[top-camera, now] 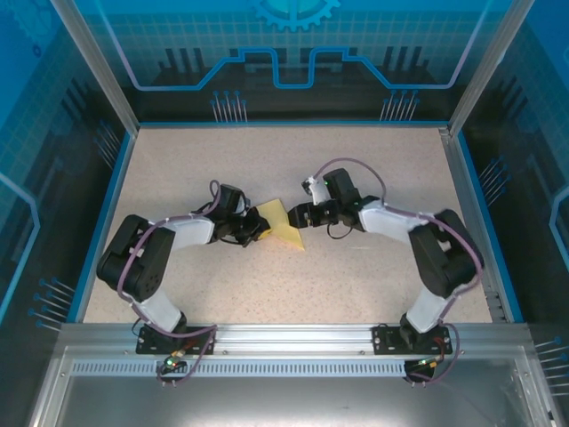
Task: Fold a paper plane with a square sheet of paper (pick it up from the middle)
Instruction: Fold the wing for the fifth time at the center of the table.
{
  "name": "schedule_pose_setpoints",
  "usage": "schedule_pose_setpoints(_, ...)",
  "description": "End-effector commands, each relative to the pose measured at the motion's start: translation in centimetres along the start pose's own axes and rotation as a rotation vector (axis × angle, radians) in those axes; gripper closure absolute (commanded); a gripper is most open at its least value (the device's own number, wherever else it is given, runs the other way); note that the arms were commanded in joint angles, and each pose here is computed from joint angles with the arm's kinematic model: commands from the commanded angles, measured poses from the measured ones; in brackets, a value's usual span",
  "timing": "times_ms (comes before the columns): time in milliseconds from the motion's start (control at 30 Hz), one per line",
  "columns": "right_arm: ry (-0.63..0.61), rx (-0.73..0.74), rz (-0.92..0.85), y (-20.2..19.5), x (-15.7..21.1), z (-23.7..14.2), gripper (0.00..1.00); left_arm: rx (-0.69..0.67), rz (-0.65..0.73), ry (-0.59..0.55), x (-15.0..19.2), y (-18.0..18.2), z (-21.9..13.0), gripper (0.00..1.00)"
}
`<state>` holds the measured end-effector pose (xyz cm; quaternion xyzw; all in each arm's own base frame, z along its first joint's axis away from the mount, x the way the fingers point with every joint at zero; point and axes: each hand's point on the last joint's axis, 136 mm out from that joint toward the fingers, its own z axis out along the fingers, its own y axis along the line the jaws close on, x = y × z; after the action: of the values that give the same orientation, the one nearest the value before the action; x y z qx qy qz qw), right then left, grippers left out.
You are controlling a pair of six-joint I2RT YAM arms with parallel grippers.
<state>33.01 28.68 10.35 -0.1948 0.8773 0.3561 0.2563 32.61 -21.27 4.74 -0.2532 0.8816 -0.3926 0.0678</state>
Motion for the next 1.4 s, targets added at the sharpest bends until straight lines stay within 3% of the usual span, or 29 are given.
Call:
schedule_pose_setpoints(0, -0.114, 0.19, -0.27, -0.3, 0.3, -0.8, 0.38, -0.032, -0.024, -0.032, 0.4, -1.4, -1.2, 1.0)
schedule_pose_setpoints(67, -0.156, 0.265, -0.375, -0.1, 0.8, -1.0, 0.42, -0.045, -0.032, -0.033, 0.6, -1.7, -1.4, 1.0)
schedule_pose_setpoints(300, -0.183, 0.237, -0.653, 2.2, 3.5, 1.1, 0.48, -0.053, -0.059, -0.038, 0.9, -2.2, -1.9, 1.0)
schedule_pose_setpoints(533, -0.21, 0.211, -0.757, 3.9, 5.4, 3.6, 0.47, -0.059, -0.07, -0.03, 1.6, -2.3, -2.5, 1.0)
schedule_pose_setpoints(700, -0.23, 0.245, -0.756, 3.5, 5.5, 5.3, 0.47, -0.061, -0.081, -0.021, 2.0, -2.1, -2.8, 1.0)
schedule_pose_setpoints(1200, -0.356, 0.336, -0.703, 2.9, 3.4, 6.0, 0.55, -0.081, -0.105, -0.015, 2.2, -1.5, -2.5, 1.0)
schedule_pose_setpoints(1367, -0.34, 0.352, -0.687, 2.4, 3.6, 6.7, 0.64, -0.077, -0.107, -0.003, 2.4, -1.5, -2.5, 1.0)
